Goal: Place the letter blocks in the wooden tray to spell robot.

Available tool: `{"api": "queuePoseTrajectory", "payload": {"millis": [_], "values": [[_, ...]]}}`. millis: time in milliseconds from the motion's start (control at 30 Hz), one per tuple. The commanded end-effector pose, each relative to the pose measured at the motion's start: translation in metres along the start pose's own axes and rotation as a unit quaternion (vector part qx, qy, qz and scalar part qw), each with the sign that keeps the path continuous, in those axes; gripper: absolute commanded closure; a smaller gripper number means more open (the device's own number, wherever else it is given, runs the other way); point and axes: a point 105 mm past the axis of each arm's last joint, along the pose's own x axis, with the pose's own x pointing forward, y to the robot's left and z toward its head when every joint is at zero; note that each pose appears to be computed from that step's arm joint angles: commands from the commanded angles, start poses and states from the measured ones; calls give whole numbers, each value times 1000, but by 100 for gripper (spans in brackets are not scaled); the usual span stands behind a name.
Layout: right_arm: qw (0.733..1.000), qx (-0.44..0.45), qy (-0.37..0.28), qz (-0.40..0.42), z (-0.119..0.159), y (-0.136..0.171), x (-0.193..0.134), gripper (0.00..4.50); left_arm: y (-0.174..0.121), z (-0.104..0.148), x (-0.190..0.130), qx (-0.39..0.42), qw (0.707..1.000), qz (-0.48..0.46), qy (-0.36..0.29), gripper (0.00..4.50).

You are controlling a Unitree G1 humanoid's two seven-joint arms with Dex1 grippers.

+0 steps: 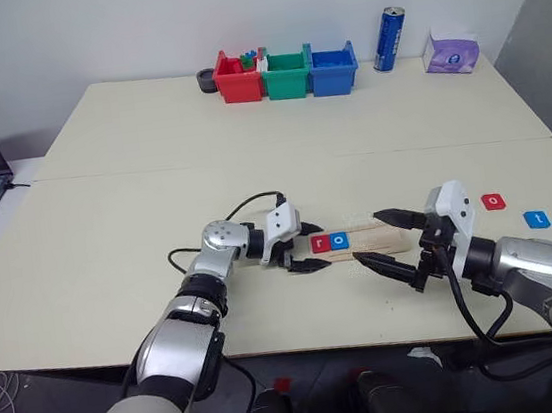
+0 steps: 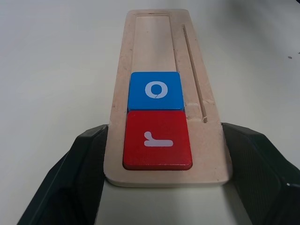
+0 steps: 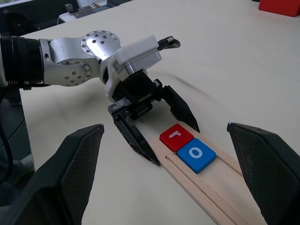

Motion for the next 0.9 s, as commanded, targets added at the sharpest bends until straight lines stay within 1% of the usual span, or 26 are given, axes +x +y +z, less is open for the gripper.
{"api": "queuePoseTrajectory", "payload": {"millis": [33,133,267,400,900], "values": [[1000,-29,-11,-3,6,0,-7,0,1,9,7,19,1000,-11,-1,112],[999,-37,2,-13,-1,-4,-13,0,2,11,8,20,1000,-11,-3,112],[997,-49,33,-39,-16,-17,-33,0,0,7,4,19,1000,-16,2,112],[996,-62,51,-45,-23,-24,-45,0,-2,5,3,17,1000,-18,4,112],[995,-69,51,-43,-29,-26,-48,0,-1,5,6,15,1000,-16,4,112]]}}
